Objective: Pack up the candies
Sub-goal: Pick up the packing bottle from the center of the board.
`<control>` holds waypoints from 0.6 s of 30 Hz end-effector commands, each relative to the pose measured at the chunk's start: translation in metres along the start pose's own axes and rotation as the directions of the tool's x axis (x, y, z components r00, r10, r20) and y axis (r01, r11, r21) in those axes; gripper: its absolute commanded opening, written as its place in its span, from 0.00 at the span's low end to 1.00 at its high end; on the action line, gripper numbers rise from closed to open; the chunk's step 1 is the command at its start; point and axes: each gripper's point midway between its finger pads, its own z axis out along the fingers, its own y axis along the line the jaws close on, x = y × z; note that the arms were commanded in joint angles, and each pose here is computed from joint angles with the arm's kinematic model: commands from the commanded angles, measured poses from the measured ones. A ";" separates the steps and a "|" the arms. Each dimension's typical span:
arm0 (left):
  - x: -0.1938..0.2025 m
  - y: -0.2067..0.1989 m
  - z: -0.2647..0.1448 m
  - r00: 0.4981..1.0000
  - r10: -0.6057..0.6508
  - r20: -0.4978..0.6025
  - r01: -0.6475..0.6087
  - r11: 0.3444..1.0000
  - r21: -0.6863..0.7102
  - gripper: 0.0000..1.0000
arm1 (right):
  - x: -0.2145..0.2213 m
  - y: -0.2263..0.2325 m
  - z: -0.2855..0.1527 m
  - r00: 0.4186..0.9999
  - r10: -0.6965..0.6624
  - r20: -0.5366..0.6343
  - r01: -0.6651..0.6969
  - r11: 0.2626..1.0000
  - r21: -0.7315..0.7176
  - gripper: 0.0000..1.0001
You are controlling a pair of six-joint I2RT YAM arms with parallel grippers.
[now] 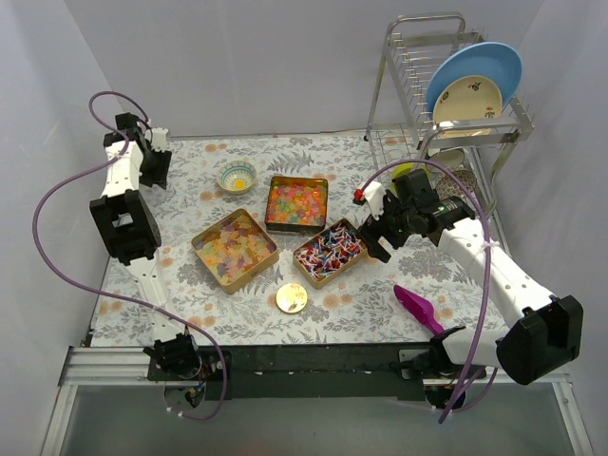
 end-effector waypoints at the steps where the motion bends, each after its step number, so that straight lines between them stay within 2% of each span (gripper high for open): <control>1: -0.005 0.003 0.009 0.999 0.045 0.014 -0.044 0.999 -0.016 0.41 | -0.019 -0.009 -0.004 0.998 -0.028 0.052 0.026 0.999 0.039 0.97; 9: 0.001 0.015 0.022 0.998 0.064 -0.011 -0.064 0.995 -0.074 0.34 | -0.016 -0.017 -0.002 0.999 -0.039 0.026 0.038 0.997 0.069 0.97; 16: 0.002 0.015 0.027 0.998 0.070 -0.009 -0.070 0.995 -0.073 0.20 | -0.017 -0.024 0.001 0.999 -0.048 0.010 0.047 0.995 0.087 0.97; 18: 0.004 0.013 0.027 0.997 0.081 -0.008 -0.081 0.994 -0.067 0.11 | -0.017 -0.024 0.001 0.999 -0.049 0.007 0.048 0.995 0.089 0.97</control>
